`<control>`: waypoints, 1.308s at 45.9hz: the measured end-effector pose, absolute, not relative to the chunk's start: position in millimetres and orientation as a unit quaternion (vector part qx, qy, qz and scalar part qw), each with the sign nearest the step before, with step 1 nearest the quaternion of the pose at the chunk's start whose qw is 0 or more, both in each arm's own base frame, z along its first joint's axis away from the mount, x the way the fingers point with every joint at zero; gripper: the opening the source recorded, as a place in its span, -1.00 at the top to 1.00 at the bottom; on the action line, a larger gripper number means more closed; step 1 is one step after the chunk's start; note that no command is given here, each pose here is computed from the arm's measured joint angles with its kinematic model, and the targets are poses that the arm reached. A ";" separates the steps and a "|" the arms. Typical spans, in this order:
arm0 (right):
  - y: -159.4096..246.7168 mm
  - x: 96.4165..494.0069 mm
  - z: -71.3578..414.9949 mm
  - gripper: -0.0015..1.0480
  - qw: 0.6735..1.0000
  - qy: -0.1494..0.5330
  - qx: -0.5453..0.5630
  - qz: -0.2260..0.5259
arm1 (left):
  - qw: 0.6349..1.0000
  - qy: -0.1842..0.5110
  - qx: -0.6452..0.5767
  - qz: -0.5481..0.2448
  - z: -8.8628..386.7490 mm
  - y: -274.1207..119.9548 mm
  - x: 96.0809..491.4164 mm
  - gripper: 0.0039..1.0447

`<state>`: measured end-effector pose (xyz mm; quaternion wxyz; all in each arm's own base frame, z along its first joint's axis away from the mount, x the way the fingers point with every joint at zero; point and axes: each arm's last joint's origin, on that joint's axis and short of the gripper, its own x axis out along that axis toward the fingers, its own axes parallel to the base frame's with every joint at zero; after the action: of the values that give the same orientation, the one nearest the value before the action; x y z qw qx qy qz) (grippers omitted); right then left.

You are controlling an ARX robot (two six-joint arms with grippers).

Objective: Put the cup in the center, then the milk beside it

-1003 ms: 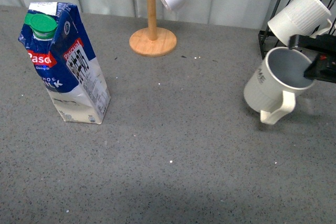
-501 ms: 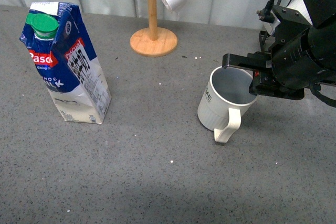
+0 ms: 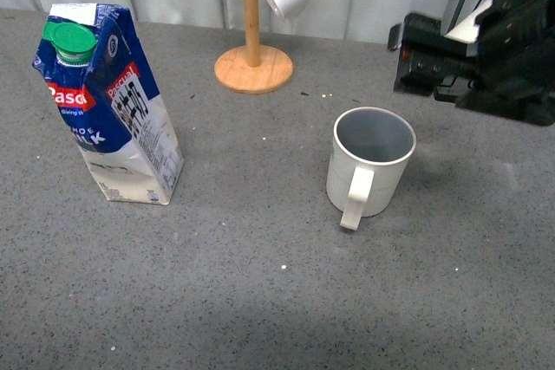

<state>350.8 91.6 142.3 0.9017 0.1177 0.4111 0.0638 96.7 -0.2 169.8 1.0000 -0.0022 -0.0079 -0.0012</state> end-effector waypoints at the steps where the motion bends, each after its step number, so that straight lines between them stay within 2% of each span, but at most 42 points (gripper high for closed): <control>1: 89.9 349.5 148.7 -0.53 0.909 0.396 0.115 0.060 | 1.000 -0.008 -0.002 -0.001 169.9 -0.2 96.7 -0.88; 5: 81.8 342.6 167.0 -0.85 0.926 0.357 0.112 0.041 | 1.000 -0.008 -0.002 -0.001 169.9 -0.2 96.7 -0.88; 10: 75.3 337.3 171.9 -0.80 0.937 0.333 0.103 0.024 | 1.000 -0.008 -0.002 -0.001 169.9 -0.2 96.7 -0.88; 13: 71.3 336.4 159.1 -0.61 0.970 0.232 0.065 0.000 | 1.000 -0.008 -0.002 -0.001 169.8 -0.2 96.7 -0.88; 16: 65.2 325.0 147.1 -0.44 0.986 0.165 0.034 -0.002 | 1.000 -0.008 -0.002 -0.002 170.0 -0.3 96.7 -0.88; 22: 51.4 295.7 145.5 -0.10 0.998 0.063 0.015 0.003 | 1.000 -0.008 -0.002 0.000 169.9 -0.2 96.7 -0.88; 26: 39.7 272.5 164.2 0.24 1.000 0.000 0.011 0.000 | 1.000 -0.008 -0.002 0.000 170.0 -0.2 96.7 -0.88; 35: 22.9 229.1 159.6 0.98 1.000 0.011 -0.001 0.001 | 1.000 -0.008 -0.002 0.000 170.0 -0.2 96.7 -0.88; 60: 0.3 161.7 161.6 0.98 1.000 0.008 0.000 -0.001 | 1.000 -0.008 -0.002 -0.001 170.0 -0.2 96.7 -0.88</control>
<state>161.7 0.3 161.6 1.0000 0.0001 0.0083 -0.0010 96.7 -0.2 170.0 1.0000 -0.0022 -0.0085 -0.0006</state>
